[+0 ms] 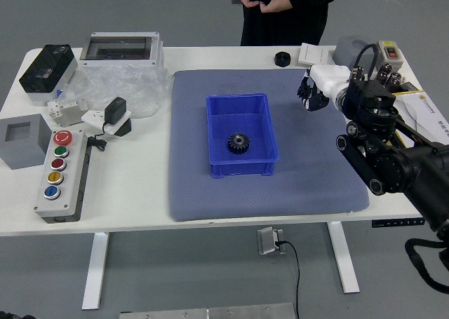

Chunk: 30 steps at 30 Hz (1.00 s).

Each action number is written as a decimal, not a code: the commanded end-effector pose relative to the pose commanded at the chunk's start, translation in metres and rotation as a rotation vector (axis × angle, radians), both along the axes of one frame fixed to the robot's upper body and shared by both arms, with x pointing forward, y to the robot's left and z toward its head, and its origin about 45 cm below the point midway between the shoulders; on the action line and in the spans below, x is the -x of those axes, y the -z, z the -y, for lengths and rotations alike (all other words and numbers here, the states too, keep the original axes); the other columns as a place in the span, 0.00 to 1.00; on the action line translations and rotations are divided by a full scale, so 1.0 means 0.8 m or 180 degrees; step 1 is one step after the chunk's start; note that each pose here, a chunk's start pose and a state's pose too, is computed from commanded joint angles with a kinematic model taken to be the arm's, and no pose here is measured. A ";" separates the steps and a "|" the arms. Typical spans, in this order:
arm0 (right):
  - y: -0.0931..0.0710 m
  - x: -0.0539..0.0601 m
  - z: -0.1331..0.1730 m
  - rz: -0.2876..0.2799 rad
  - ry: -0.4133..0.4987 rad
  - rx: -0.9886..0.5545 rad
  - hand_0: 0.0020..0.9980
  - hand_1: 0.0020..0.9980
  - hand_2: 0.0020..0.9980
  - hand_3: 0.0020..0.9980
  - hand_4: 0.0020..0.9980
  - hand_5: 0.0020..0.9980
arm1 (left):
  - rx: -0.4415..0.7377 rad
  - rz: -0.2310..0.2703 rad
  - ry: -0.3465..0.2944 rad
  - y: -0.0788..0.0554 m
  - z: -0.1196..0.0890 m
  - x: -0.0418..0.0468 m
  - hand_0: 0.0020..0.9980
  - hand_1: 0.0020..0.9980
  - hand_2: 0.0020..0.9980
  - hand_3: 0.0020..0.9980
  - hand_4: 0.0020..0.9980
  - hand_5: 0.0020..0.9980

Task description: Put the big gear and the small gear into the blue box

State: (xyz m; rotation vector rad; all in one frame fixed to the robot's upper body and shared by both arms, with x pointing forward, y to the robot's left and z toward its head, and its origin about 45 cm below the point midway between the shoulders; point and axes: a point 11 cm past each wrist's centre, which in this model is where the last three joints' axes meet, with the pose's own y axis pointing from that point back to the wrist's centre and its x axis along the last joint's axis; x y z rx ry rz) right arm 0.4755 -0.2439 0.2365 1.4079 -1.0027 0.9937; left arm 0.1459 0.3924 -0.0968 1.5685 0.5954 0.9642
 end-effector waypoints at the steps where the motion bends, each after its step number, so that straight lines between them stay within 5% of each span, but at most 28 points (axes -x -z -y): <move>1: -0.003 0.002 -0.006 0.0022 -0.0043 -0.0008 0.61 0.45 0.44 0.49 0.53 0.11 | 0.0000 -0.0002 -0.0001 0.000 0.000 0.000 0.78 0.74 0.73 0.67 0.55 0.23; 15: -0.039 0.046 -0.118 0.0304 -0.0806 -0.0214 0.62 0.45 0.44 0.49 0.54 0.11 | 0.0007 -0.0010 -0.0009 0.001 0.001 0.001 0.78 0.74 0.73 0.67 0.55 0.23; 20: -0.028 0.060 -0.140 0.0229 -0.0952 -0.0256 0.63 0.46 0.44 0.49 0.54 0.10 | 0.0016 -0.0006 -0.0009 0.001 0.003 0.001 0.78 0.74 0.73 0.67 0.55 0.22; 28: -0.006 0.063 -0.129 0.0070 -0.0889 -0.0265 0.63 0.47 0.48 0.51 0.55 0.10 | 0.0022 0.0000 -0.0008 0.001 0.005 0.000 0.78 0.74 0.73 0.67 0.55 0.22; 29: -0.004 0.063 -0.128 0.0048 -0.0880 -0.0265 0.67 0.53 0.55 0.62 0.54 0.13 | 0.0022 0.0001 -0.0008 0.001 0.005 0.000 0.78 0.74 0.73 0.67 0.55 0.22; 30: -0.002 0.063 -0.126 0.0026 -0.0872 -0.0264 0.67 0.53 0.55 0.62 0.54 0.13 | 0.0022 0.0002 -0.0009 0.001 0.005 0.000 0.78 0.74 0.73 0.67 0.55 0.22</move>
